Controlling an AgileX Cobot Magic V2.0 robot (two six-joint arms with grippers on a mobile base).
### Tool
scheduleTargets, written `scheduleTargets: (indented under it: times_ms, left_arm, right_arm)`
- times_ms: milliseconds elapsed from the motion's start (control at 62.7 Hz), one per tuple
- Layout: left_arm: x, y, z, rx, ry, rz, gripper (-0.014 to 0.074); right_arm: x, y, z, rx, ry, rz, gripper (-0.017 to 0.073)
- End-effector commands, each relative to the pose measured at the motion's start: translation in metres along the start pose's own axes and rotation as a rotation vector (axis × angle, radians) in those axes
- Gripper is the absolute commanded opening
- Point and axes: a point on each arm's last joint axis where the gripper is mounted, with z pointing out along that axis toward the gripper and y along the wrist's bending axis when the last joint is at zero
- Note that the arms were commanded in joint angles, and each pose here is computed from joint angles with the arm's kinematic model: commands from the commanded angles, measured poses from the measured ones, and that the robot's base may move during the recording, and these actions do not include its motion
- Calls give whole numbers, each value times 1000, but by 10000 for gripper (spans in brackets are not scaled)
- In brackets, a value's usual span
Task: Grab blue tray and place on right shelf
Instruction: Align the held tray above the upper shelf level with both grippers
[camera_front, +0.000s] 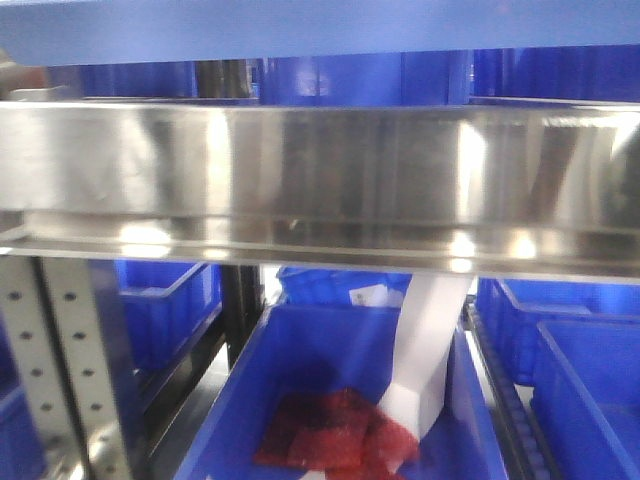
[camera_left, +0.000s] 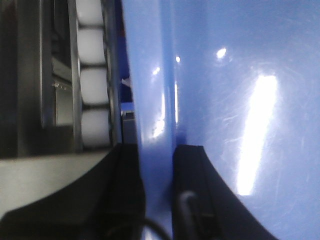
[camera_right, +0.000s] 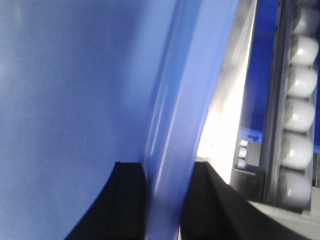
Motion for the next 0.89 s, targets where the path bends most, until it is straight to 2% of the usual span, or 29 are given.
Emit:
scheduleTargets:
  times_ms: [0,877]
  left_arm:
    - [9,-4,-20,27,28,33,-48]
    - [9,-4,-20,29,28,33,-48]
  right_arm:
    - [-8,2,-18,-63,-129,-25,56]
    - [-8,2,-18,-63,-129,-25,56]
